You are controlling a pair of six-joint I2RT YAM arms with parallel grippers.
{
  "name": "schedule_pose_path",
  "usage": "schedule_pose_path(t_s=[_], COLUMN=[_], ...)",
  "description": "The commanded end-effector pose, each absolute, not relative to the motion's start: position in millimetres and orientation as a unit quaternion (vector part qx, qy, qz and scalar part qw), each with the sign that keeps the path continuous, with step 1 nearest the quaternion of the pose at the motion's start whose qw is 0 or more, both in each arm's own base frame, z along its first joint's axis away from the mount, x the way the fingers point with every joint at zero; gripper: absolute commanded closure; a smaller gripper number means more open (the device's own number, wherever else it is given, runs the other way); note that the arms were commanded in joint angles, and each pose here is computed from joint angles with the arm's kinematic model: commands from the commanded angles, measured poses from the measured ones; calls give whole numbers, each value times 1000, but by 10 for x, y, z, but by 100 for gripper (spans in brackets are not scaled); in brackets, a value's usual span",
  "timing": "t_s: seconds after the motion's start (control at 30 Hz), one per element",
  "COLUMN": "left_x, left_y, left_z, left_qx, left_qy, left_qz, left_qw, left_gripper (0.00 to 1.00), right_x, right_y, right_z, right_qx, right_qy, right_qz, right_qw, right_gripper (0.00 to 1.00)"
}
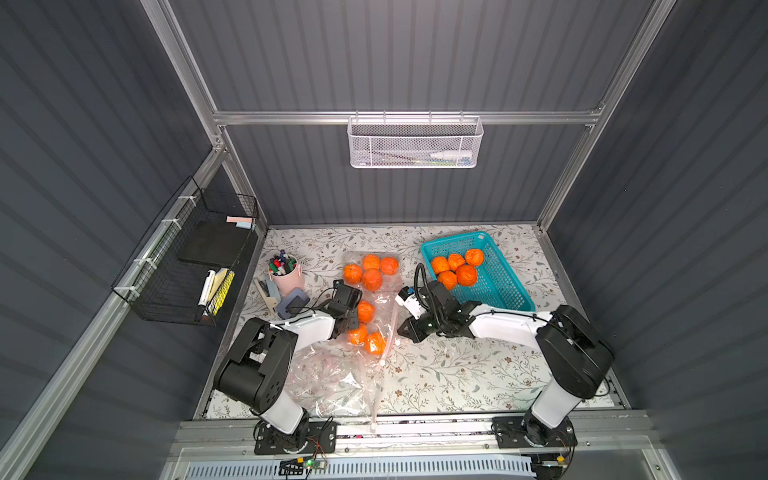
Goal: Open the zip-top bag and take out the orange
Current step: Pick up the orange from the zipper food storage bag.
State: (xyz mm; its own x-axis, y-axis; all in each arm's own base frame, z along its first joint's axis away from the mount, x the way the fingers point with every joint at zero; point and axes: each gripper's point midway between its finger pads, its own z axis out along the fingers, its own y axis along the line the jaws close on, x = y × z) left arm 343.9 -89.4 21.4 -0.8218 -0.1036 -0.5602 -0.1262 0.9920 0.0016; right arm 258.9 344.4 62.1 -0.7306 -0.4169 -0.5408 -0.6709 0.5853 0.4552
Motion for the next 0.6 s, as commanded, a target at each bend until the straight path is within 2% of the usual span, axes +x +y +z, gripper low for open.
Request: schedule_pose_path(t_s=[0.0,0.13,0.23,0.57], left_x=[3058,3054,3052,3057], left_y=[-800,-800,-796,-801], left_z=[-73,-80,-81,-81], left_qx=[-50,-50,-50,-50], left_qy=[975,975,975,975], left_qz=[35,35,36,35], left_qw=[215,214,214,214], left_gripper=[100,100,100,100], right_x=[2716,2735,2676,2465], right_y=[3555,3701,3822,4099], right_z=[593,611,642,772], right_qx=[-333,-351,-375,-418], right_qy=[860,842,823,772], right_qz=[327,353,377,444], right_qw=[204,208,200,178], right_gripper=[86,85,79,42])
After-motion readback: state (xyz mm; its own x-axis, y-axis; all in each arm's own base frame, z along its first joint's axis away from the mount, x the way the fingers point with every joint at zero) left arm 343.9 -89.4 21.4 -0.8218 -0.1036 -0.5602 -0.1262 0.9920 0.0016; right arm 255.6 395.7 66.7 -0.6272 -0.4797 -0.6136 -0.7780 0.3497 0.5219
